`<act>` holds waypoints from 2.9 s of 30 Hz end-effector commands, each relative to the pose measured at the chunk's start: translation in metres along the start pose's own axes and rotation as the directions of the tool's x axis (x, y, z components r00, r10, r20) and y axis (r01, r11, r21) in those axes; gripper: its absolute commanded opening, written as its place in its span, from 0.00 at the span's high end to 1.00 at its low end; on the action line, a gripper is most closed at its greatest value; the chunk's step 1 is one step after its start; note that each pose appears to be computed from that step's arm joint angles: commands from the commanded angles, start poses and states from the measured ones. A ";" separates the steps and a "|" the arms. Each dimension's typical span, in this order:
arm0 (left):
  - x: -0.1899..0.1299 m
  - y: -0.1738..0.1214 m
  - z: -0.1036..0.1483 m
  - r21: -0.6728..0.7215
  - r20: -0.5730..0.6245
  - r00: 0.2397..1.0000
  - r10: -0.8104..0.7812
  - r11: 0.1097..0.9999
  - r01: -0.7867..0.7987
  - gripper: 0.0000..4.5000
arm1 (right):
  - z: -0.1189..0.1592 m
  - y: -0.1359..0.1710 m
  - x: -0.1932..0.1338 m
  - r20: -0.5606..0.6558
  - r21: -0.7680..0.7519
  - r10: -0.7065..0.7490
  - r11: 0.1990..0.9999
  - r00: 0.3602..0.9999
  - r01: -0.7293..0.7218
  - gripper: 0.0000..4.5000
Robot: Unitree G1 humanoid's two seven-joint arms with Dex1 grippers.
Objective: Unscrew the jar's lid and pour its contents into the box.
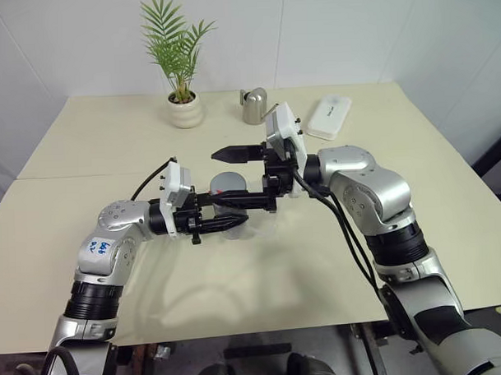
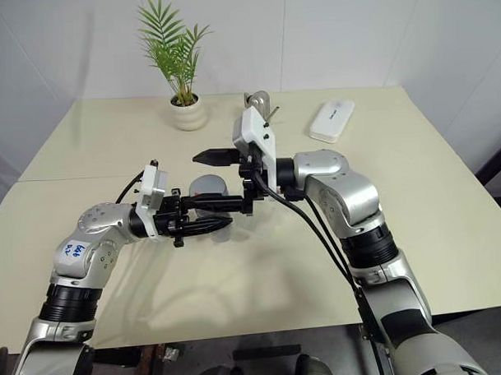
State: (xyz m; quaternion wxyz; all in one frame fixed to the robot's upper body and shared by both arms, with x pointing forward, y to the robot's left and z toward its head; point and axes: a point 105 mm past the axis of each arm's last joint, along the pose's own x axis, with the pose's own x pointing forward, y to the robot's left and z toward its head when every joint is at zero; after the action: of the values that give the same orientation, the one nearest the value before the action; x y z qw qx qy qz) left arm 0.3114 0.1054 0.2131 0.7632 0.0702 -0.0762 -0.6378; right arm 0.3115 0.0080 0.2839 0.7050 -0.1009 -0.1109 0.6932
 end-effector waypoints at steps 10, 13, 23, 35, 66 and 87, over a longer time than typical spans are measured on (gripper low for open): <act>0.004 -0.006 0.016 0.056 0.043 0.999 -0.028 0.998 0.025 0.56 | 0.000 -0.015 -0.003 -0.017 -0.071 0.000 0.997 1.000 -0.001 0.00; 0.006 -0.006 0.017 0.059 0.051 0.998 -0.030 0.998 0.027 0.56 | -0.003 -0.024 -0.011 -0.032 -0.075 -0.025 0.997 0.999 0.022 0.00; -0.001 -0.001 0.018 0.083 0.030 1.000 -0.007 0.997 0.004 0.56 | 0.005 -0.055 -0.057 -0.009 0.010 -0.157 0.987 0.988 0.157 0.00; -0.006 0.004 0.020 0.099 0.027 1.000 0.008 0.995 -0.011 0.56 | 0.002 -0.057 -0.091 -0.027 0.053 -0.177 0.983 0.984 0.178 0.00; 0.006 0.002 0.015 0.069 0.037 0.999 0.002 0.998 -0.004 0.56 | 0.008 -0.025 -0.018 0.015 0.035 -0.081 0.996 0.997 0.080 0.00; -0.004 0.003 0.014 0.077 0.010 0.999 0.036 0.996 -0.037 0.56 | 0.012 -0.024 -0.071 0.040 0.082 -0.129 0.989 0.991 0.125 0.00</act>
State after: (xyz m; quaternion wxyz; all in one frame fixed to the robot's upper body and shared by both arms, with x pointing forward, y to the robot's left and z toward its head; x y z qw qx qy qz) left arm 0.3158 0.1074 0.2187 0.7759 0.0798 -0.0886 -0.6195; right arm 0.3439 -0.0706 0.2798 0.7697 -0.0489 -0.0659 0.6332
